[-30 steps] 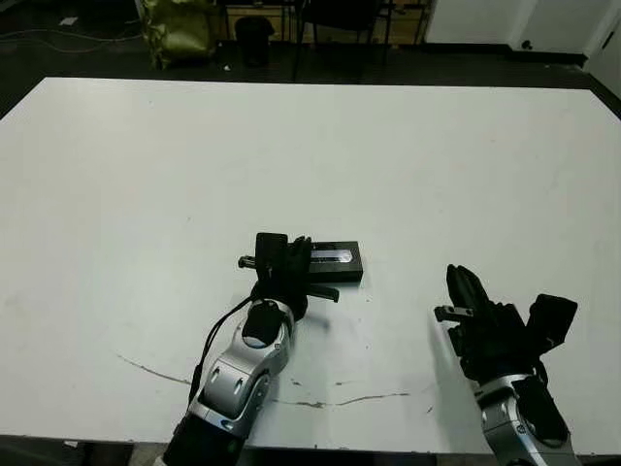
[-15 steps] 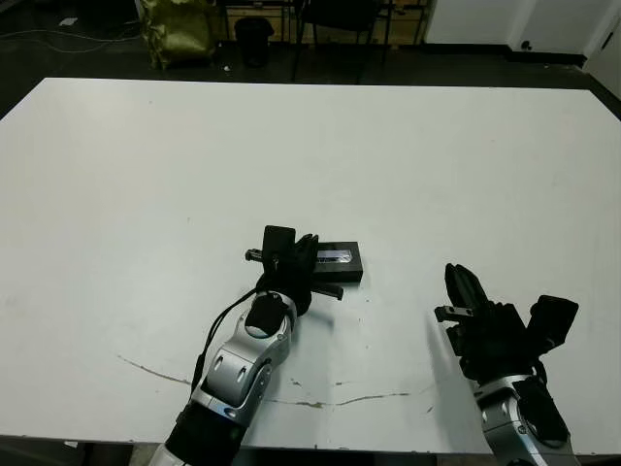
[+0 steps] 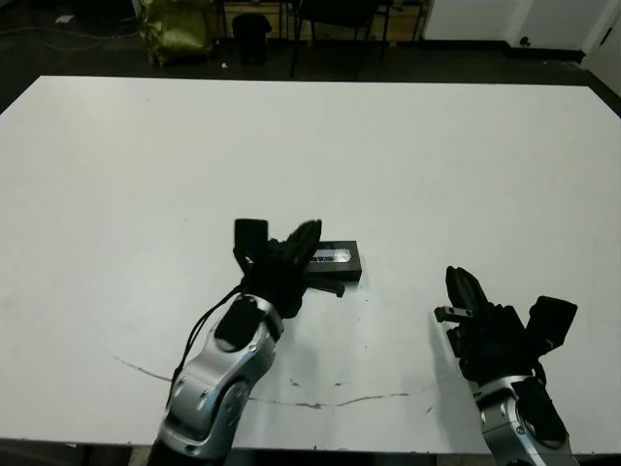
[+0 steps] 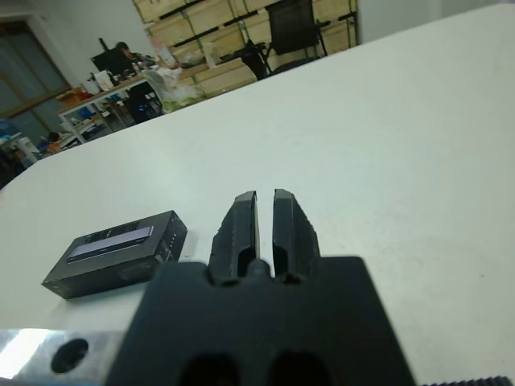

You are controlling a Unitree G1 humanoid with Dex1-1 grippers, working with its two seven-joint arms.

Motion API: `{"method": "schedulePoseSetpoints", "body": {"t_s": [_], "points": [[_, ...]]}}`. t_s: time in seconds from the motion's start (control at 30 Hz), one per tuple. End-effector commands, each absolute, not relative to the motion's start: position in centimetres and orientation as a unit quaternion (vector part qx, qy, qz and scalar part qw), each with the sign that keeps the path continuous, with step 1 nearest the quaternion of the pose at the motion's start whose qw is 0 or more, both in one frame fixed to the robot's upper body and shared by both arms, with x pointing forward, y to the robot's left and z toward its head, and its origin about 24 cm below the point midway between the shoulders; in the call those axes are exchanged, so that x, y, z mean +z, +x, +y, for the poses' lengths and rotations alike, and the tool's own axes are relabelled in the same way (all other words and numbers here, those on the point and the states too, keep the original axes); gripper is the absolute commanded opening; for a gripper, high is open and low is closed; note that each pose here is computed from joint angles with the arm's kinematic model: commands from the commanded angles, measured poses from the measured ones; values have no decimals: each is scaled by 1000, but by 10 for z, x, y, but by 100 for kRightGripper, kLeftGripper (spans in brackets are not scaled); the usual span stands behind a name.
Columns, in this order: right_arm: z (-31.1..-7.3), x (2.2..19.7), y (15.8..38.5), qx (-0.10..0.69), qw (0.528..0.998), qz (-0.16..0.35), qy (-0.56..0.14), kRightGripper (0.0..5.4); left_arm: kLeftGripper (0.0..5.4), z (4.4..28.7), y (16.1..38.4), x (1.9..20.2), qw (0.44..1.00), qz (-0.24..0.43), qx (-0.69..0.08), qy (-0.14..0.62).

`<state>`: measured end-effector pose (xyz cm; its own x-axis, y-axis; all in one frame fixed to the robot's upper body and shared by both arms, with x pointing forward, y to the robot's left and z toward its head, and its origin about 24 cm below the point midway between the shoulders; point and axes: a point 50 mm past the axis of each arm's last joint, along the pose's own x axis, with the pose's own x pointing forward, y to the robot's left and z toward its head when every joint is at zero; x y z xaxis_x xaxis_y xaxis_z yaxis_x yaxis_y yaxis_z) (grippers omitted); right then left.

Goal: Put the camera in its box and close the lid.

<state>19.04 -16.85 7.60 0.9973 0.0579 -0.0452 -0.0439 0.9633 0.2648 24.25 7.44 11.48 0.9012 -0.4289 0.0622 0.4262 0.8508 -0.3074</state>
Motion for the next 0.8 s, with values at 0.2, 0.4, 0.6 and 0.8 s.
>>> {"method": "schedulePoseSetpoints", "body": {"t_s": [0.2,0.4,0.6,0.8], "points": [[-177,70,195,6,990,31,135,0,3,136,239,122,974,-59,-166,-139],[-181,81,203,11,990,-4,140,0,3,184,242,108,988,-93,-98,-77],[-181,92,213,5,996,-41,82,0,3,207,244,85,990,-79,-34,-116],[-178,104,230,-15,994,-75,75,0,3,205,248,80,984,-87,2,-155]]}}
